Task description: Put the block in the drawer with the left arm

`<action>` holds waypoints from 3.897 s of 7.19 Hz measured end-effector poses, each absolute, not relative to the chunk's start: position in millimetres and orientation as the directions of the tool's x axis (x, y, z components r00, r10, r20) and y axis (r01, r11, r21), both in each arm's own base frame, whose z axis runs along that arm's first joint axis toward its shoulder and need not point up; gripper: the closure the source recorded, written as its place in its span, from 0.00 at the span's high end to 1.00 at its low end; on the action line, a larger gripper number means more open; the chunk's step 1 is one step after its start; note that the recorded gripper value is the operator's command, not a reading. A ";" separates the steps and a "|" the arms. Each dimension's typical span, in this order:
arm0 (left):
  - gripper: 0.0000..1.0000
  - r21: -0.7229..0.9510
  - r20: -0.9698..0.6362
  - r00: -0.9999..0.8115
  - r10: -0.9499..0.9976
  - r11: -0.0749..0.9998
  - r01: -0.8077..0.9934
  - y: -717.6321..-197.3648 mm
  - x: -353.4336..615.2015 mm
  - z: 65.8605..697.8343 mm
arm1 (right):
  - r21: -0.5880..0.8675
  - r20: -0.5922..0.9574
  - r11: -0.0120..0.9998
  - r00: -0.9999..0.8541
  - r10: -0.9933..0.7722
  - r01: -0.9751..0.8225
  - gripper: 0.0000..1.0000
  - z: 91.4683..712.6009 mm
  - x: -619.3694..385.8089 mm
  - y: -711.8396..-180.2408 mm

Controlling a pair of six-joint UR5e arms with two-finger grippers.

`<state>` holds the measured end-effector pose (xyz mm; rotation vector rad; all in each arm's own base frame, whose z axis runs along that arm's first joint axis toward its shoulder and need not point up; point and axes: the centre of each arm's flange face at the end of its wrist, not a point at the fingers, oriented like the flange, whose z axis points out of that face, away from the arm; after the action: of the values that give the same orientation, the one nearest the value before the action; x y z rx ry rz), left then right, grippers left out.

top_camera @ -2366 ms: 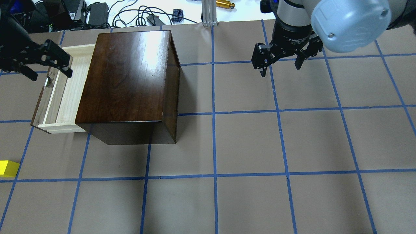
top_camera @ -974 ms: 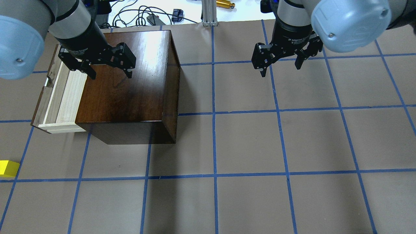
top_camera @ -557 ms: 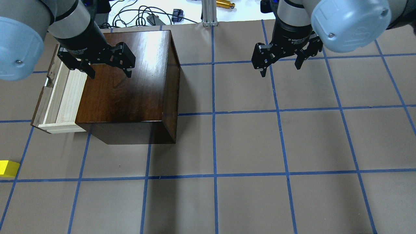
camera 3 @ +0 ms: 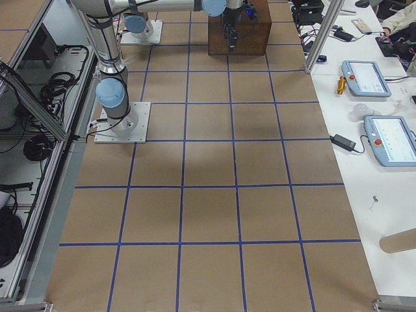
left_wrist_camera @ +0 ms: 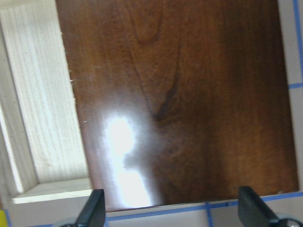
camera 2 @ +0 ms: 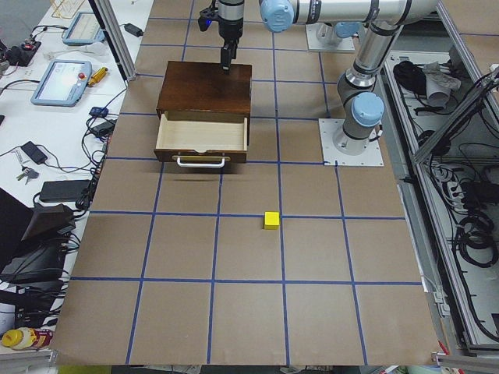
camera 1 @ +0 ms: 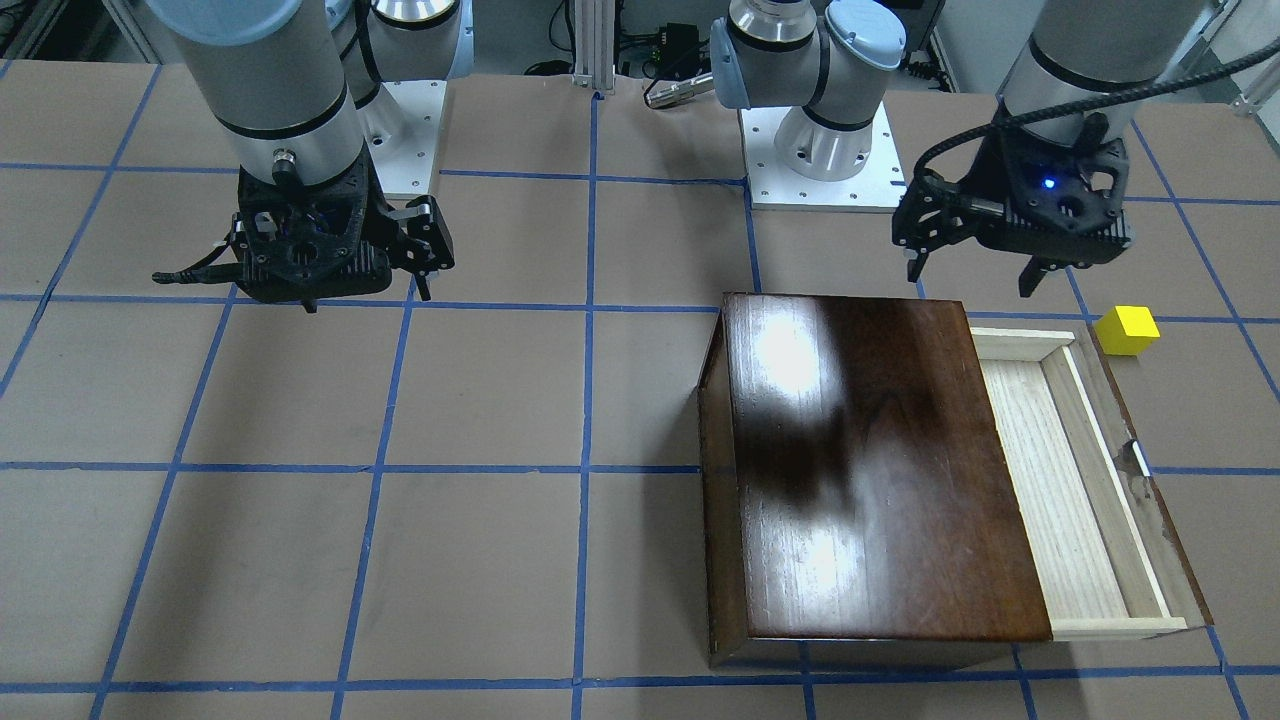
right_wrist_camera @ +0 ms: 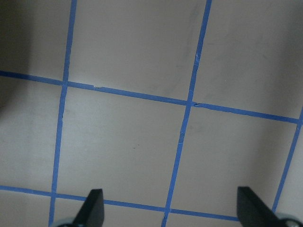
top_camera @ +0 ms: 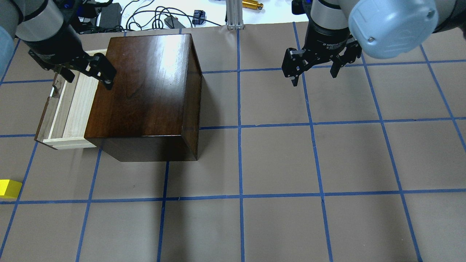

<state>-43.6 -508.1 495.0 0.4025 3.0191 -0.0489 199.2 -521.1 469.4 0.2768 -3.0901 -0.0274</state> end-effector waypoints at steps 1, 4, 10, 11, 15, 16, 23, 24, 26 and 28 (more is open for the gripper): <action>1.00 0.005 -0.101 -0.934 0.341 0.939 0.343 -509.7 -8.3 491.4 | 0.021 0.037 0.984 -0.983 -0.179 -0.178 1.00 469.4 199.2 -521.1; 1.00 0.065 -0.060 -0.829 0.556 0.831 0.552 -497.0 105.2 475.0 | 0.021 0.037 0.984 -0.983 -0.178 -0.177 1.00 469.4 199.2 -521.1; 1.00 0.072 -0.003 -0.512 0.859 0.511 0.857 -430.0 295.8 390.8 | 0.021 0.037 0.984 -0.983 -0.178 -0.177 1.00 469.4 199.2 -521.1; 1.00 0.055 0.000 -0.433 0.902 0.432 0.900 -419.2 316.9 366.1 | 0.021 0.037 0.984 -0.983 -0.178 -0.177 1.00 469.4 199.2 -521.1; 1.00 -0.004 0.039 -0.089 0.995 0.089 0.996 -402.5 366.2 292.6 | 0.021 0.037 0.984 -0.983 -0.179 -0.178 1.00 469.4 199.2 -521.1; 1.00 -0.025 0.050 -0.053 0.997 0.054 0.998 -392.7 377.3 276.0 | 0.021 0.037 0.984 -0.983 -0.179 -0.178 1.00 469.4 199.2 -521.1; 1.00 -0.051 0.061 -0.003 0.998 0.006 0.999 -356.5 378.3 213.1 | 0.021 0.037 0.984 -0.983 -0.178 -0.178 1.00 469.4 199.2 -521.1; 1.00 -0.047 0.060 -0.003 0.998 0.006 0.999 -356.5 379.0 211.2 | 0.021 0.037 0.984 -0.983 -0.178 -0.177 1.00 469.4 199.3 -521.1; 1.00 -0.043 0.060 -0.003 0.998 0.005 0.999 -357.3 380.9 204.6 | 0.021 0.037 0.984 -0.983 -0.178 -0.177 1.00 469.4 199.3 -521.1; 1.00 -0.043 0.062 -0.003 0.998 0.005 0.999 -358.3 383.0 197.1 | 0.021 0.037 0.984 -0.983 -0.178 -0.177 1.00 469.4 199.3 -521.1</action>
<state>383.0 -358.3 197.1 2.2693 2.2782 0.0220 199.3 -521.1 469.4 0.2763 -3.0901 -0.0275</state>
